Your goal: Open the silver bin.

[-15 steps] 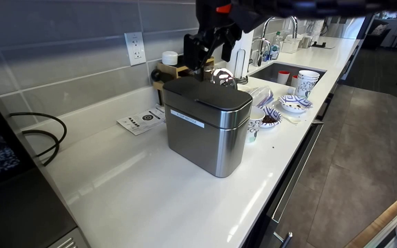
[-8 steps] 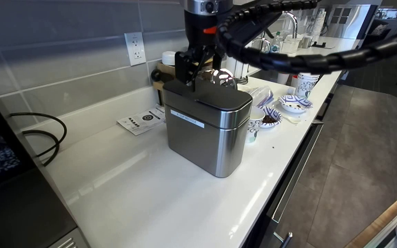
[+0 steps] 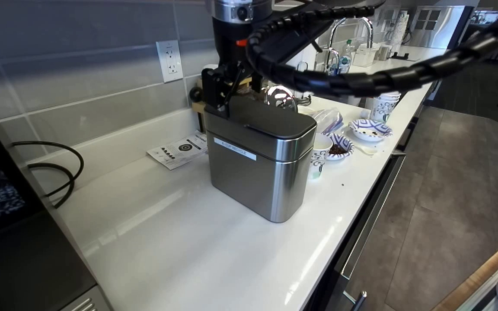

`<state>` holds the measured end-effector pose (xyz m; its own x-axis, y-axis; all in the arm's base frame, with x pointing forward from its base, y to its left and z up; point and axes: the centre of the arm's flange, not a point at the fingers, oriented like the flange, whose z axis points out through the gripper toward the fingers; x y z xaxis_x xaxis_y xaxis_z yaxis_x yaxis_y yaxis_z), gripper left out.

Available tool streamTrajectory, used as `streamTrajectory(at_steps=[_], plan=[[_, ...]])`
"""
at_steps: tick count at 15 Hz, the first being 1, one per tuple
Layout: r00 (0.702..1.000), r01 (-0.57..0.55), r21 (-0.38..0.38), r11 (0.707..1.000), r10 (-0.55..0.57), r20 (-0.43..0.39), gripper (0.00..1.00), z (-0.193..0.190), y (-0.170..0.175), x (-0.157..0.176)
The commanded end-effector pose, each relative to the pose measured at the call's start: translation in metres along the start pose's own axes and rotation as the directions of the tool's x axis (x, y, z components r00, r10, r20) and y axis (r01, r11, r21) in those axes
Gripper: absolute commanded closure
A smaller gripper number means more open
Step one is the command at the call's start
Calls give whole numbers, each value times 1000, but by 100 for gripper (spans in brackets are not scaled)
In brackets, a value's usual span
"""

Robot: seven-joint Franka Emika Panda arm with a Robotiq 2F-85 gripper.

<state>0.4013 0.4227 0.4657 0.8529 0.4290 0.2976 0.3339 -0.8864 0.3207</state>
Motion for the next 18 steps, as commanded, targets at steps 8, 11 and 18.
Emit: streamTrajectory(at_steps=[8, 11, 18], plan=[[999, 13, -37, 999, -11, 46, 0, 18, -12, -1], [998, 16, -46, 999, -14, 55, 0, 19, -10, -1], [997, 28, -62, 998, -23, 70, 0, 20, -6, -3]])
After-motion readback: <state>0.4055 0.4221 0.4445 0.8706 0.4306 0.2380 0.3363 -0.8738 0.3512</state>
